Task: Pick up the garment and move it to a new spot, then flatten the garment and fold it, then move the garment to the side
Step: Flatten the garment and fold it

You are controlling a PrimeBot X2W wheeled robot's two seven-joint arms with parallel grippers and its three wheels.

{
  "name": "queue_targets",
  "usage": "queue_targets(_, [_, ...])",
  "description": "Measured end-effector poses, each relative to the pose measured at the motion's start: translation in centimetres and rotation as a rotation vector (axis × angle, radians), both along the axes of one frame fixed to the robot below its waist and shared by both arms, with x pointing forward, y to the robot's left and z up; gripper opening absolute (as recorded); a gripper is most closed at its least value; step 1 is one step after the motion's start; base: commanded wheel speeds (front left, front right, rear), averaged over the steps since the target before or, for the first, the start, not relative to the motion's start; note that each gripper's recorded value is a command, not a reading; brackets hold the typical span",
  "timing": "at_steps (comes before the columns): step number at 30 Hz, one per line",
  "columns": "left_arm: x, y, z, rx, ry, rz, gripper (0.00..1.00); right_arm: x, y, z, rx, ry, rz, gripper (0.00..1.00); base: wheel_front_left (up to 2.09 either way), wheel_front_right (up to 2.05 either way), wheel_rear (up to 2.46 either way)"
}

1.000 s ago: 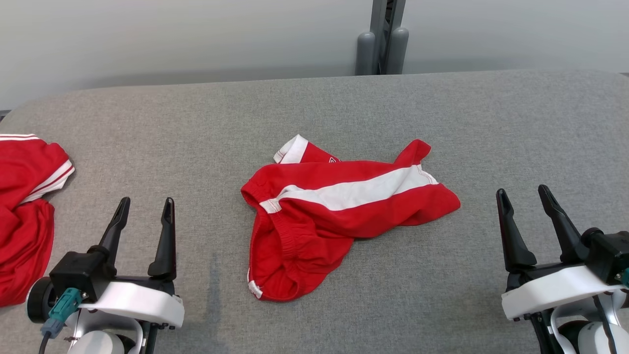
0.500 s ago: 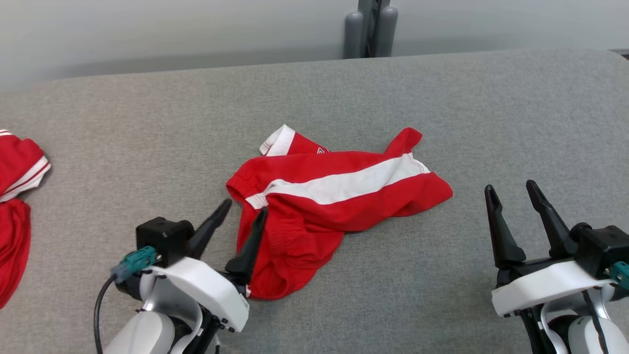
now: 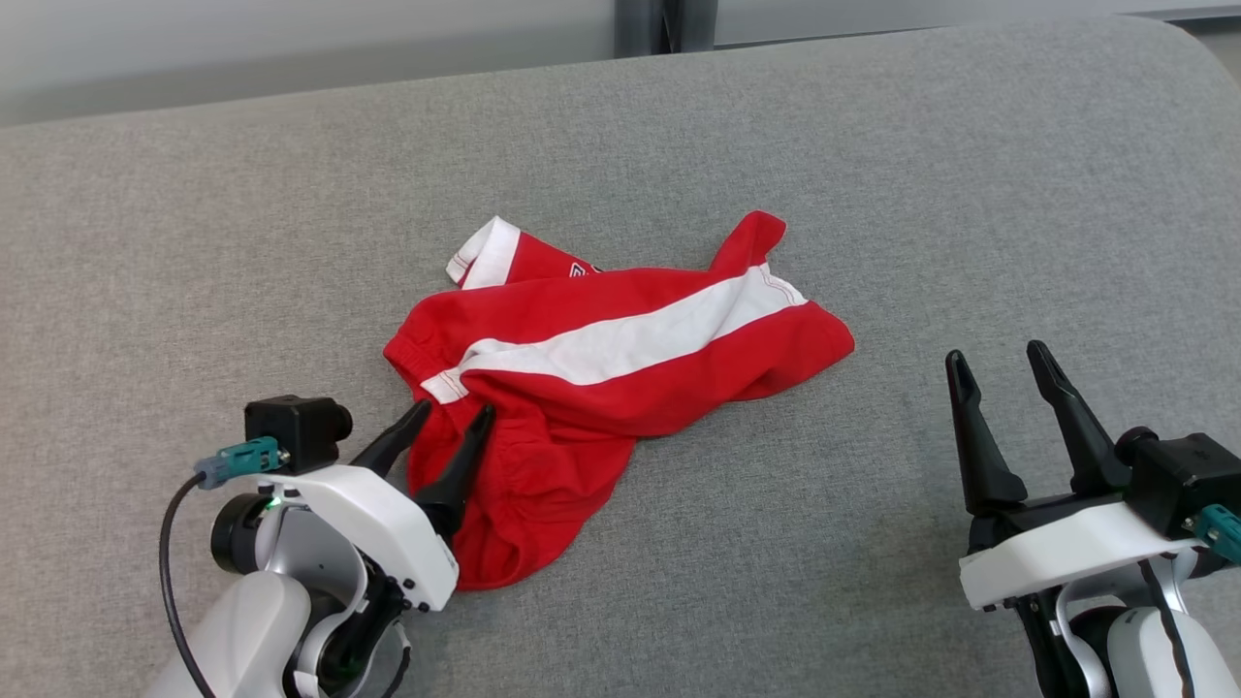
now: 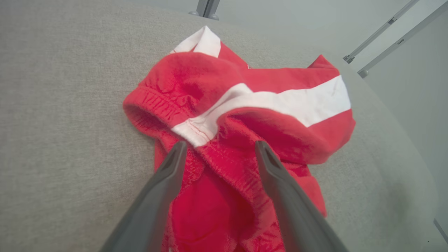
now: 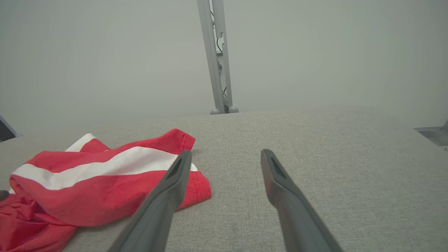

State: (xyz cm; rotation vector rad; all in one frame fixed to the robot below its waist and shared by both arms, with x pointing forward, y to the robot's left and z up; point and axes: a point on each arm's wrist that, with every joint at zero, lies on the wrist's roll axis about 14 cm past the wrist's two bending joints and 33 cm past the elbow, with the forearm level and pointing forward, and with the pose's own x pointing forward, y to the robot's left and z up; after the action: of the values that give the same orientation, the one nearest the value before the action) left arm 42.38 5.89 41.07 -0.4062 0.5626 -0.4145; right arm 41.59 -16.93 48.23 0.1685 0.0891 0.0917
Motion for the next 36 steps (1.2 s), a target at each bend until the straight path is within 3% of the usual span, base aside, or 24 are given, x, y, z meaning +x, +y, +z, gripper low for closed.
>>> queue_targets(9, [0.6, 0.3, -1.1, -0.015, 0.028, 0.014, 0.98, 0.5, -0.5, -0.5, -0.003, 0.008, -0.013, 1.00, 0.00, 0.00, 0.00])
queue_targets(10, [0.7, 0.2, -1.1, -0.017, 0.026, 0.007, 0.89, 0.6, -0.5, -0.5, -0.003, 0.007, -0.013, 1.00, 0.00, 0.00, 0.00])
queue_targets(11, [0.8, 0.1, -1.1, -0.019, 0.022, -0.002, 0.51, 0.8, -0.4, -0.4, -0.003, 0.006, -0.012, 1.00, 0.00, 0.00, 0.00])
queue_targets(12, [0.9, -0.1, -1.0, -0.018, 0.017, -0.011, 0.31, 0.9, -0.5, -0.5, -0.003, 0.005, -0.012, 1.00, 0.00, 0.00, 0.00])
queue_targets(13, [1.1, -0.1, -0.9, -0.017, 0.008, -0.015, 0.00, 1.1, -0.5, -0.6, -0.002, 0.007, -0.012, 1.00, 0.00, 0.00, 0.00])
queue_targets(23, [2.5, 0.4, -0.8, 0.007, -0.050, -0.001, 0.00, 5.1, -0.6, -2.4, -0.012, 0.066, 0.041, 1.00, 0.00, 0.00, 0.00])
queue_targets(31, [2.9, 1.3, -0.6, 0.019, -0.068, 0.016, 0.00, 7.7, 5.2, -6.2, -0.059, 0.216, 0.293, 1.00, 0.00, 0.00, 0.00])
queue_targets(36, [2.7, 1.9, -1.0, 0.030, -0.071, 0.023, 0.00, 7.8, 7.4, -8.8, -0.093, 0.319, 0.393, 1.00, 0.00, 0.00, 0.00])
